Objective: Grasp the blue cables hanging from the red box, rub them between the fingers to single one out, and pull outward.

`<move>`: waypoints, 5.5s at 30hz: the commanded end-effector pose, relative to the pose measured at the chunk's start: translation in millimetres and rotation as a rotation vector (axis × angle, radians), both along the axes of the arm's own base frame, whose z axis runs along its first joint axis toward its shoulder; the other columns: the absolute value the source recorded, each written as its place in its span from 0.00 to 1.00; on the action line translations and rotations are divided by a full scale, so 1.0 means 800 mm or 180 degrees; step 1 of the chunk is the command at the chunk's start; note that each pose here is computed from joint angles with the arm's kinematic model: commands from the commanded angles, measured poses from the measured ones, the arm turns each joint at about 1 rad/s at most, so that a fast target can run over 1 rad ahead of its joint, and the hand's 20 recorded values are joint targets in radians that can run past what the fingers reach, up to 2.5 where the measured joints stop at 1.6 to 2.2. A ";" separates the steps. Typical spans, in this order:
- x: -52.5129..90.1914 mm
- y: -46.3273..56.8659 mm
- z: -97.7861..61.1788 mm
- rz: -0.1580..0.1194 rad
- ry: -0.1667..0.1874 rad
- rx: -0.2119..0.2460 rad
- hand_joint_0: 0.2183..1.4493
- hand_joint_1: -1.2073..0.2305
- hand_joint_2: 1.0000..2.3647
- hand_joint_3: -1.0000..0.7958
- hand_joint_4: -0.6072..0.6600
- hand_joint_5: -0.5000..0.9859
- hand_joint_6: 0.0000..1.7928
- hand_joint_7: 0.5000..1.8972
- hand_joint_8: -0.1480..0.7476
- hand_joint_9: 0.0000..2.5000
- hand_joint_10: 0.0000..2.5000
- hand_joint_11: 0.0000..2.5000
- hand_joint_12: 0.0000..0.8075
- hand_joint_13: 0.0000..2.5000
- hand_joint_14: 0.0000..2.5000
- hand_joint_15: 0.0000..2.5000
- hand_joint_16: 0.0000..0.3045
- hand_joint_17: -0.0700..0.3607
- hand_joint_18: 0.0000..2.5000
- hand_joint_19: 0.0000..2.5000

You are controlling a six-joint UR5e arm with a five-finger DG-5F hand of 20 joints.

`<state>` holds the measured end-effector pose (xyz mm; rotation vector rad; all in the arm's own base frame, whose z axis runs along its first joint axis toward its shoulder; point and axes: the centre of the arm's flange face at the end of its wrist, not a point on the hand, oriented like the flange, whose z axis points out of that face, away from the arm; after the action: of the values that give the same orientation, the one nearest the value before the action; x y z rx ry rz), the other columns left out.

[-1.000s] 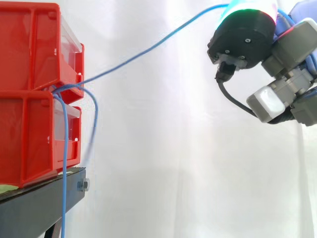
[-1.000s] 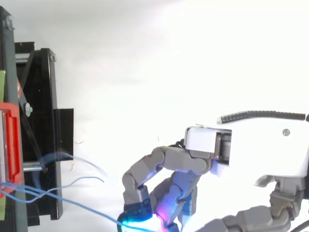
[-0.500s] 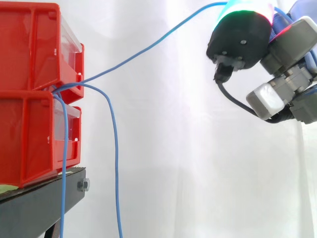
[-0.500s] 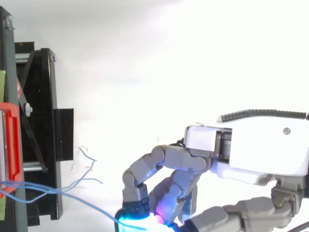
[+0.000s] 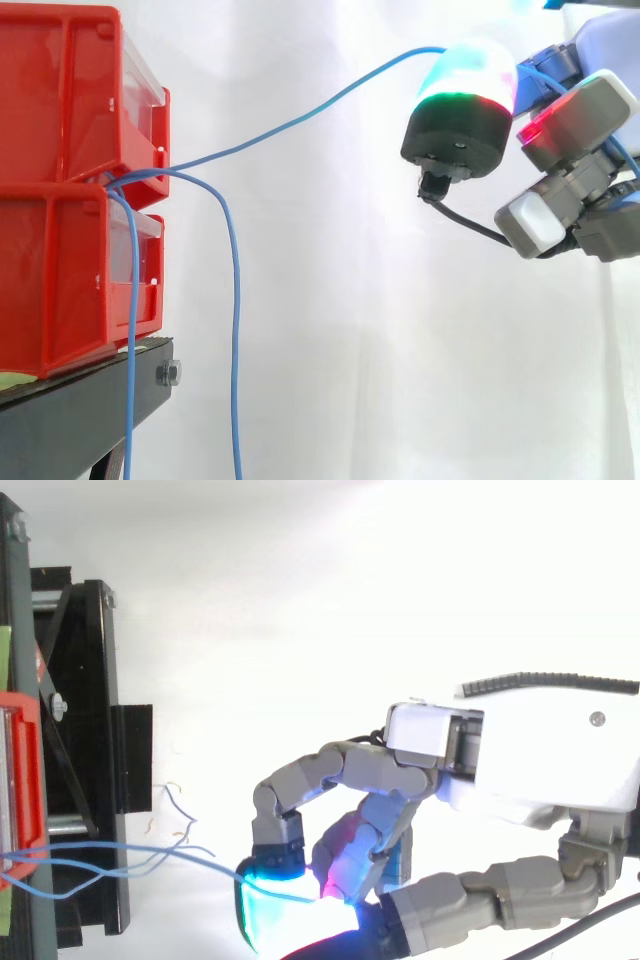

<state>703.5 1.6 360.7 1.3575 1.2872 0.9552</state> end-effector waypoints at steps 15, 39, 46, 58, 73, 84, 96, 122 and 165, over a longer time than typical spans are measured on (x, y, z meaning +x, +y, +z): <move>-0.001 -0.013 0.026 -0.0041 -0.0025 -0.0341 0.27 0.53 0.00 0.33 0.68 0.25 0.44 0.43 0.65 0.46 0.01 0.38 0.57 0.35 0.01 0.20 0.20 0.49 0.44 0.24; -0.019 -0.026 0.057 -0.0247 0.0017 -0.0676 0.29 0.34 0.01 0.49 0.69 0.25 0.48 0.41 0.69 0.49 0.01 0.39 0.63 0.37 0.01 0.19 0.23 0.54 0.49 0.20; -0.019 -0.028 0.057 -0.0256 0.0019 -0.0682 0.28 0.52 0.01 0.33 0.67 0.27 0.45 0.45 0.62 0.51 0.01 0.38 0.57 0.36 0.01 0.20 0.20 0.48 0.45 0.24; -0.019 -0.027 0.057 -0.0248 0.0031 -0.0722 0.30 0.40 0.01 0.44 0.66 0.30 0.44 0.48 0.67 0.54 0.01 0.39 0.58 0.39 0.01 0.19 0.21 0.50 0.50 0.22; -0.020 -0.026 0.057 -0.0286 0.0038 -0.0732 0.25 0.47 0.01 0.35 0.67 0.29 0.44 0.46 0.62 0.52 0.01 0.36 0.55 0.38 0.01 0.20 0.20 0.48 0.47 0.24; -0.020 -0.023 0.057 -0.0281 0.0037 -0.0732 0.31 0.48 0.01 0.50 0.85 0.34 0.28 0.71 0.63 0.59 0.01 0.29 0.58 0.43 0.01 0.17 0.23 0.53 0.53 0.19; -0.020 -0.023 0.057 -0.0281 0.0033 -0.0731 0.32 0.38 0.00 0.56 0.80 0.34 0.28 0.72 0.66 0.57 0.01 0.32 0.60 0.41 0.01 0.18 0.24 0.54 0.52 0.19; -0.020 -0.023 0.057 -0.0275 0.0029 -0.0715 0.28 0.54 0.01 0.35 0.69 0.32 0.31 0.64 0.59 0.54 0.01 0.35 0.54 0.37 0.01 0.19 0.19 0.47 0.44 0.24; -0.020 -0.022 0.059 -0.0281 0.0027 -0.0708 0.29 0.28 0.01 0.53 0.58 0.29 0.48 0.47 0.67 0.57 0.01 0.37 0.61 0.40 0.01 0.18 0.23 0.53 0.51 0.19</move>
<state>687.3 -16.3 407.0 1.2348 1.2896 0.7219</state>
